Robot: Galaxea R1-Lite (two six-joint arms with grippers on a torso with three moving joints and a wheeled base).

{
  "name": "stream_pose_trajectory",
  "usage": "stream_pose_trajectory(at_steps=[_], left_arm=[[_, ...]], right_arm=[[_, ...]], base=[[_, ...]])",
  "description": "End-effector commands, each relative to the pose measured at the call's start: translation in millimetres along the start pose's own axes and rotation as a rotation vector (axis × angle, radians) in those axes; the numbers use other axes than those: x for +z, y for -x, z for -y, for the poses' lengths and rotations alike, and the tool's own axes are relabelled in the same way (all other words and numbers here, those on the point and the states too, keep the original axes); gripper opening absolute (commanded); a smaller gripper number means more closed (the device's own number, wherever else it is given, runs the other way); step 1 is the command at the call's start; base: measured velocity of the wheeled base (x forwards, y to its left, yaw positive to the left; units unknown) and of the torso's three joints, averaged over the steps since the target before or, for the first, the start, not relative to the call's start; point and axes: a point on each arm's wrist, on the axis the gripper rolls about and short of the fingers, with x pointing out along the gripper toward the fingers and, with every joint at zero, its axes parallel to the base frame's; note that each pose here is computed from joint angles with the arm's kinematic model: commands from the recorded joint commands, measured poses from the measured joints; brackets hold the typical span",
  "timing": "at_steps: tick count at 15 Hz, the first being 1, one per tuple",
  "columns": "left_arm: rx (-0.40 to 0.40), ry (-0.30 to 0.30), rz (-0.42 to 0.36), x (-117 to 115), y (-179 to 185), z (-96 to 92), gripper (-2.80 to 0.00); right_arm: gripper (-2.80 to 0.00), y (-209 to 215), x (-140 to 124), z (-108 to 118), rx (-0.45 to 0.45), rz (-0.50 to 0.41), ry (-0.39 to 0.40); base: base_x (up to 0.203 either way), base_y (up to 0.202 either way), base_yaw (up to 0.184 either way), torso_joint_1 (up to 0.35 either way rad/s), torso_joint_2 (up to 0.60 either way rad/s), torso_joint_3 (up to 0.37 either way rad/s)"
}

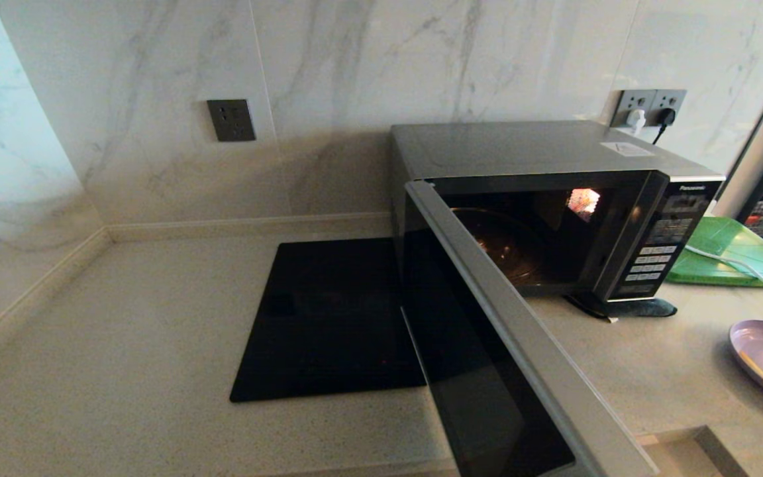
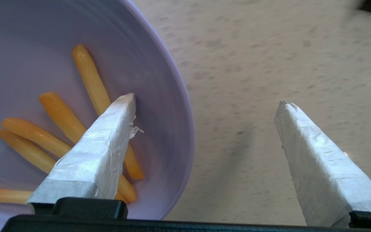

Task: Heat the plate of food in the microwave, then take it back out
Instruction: Put the plate in the microwave oven

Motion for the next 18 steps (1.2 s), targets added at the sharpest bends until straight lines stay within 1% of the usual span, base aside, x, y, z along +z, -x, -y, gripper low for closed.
stream_pose_trajectory(at_steps=[1, 10, 18], left_arm=[[0.001, 0.001, 0.001, 0, 0, 0.0, -2.8], [0.001, 0.001, 0.001, 0, 0, 0.0, -2.8], [0.0, 0.001, 0.001, 0, 0, 0.0, -2.8]], right_arm=[[0.0, -2, -3, -6, -0.001, -0.005, 0.011], [0.0, -3, -2, -8, 0.002, -0.001, 0.013], [0.0, 7, 0, -8, 0.018, 0.021, 0.009]], base=[[0.0, 0.0, 0.0, 0.0, 0.0, 0.0], [0.0, 0.0, 0.0, 0.0, 0.0, 0.0], [0.0, 0.0, 0.0, 0.0, 0.0, 0.0]])
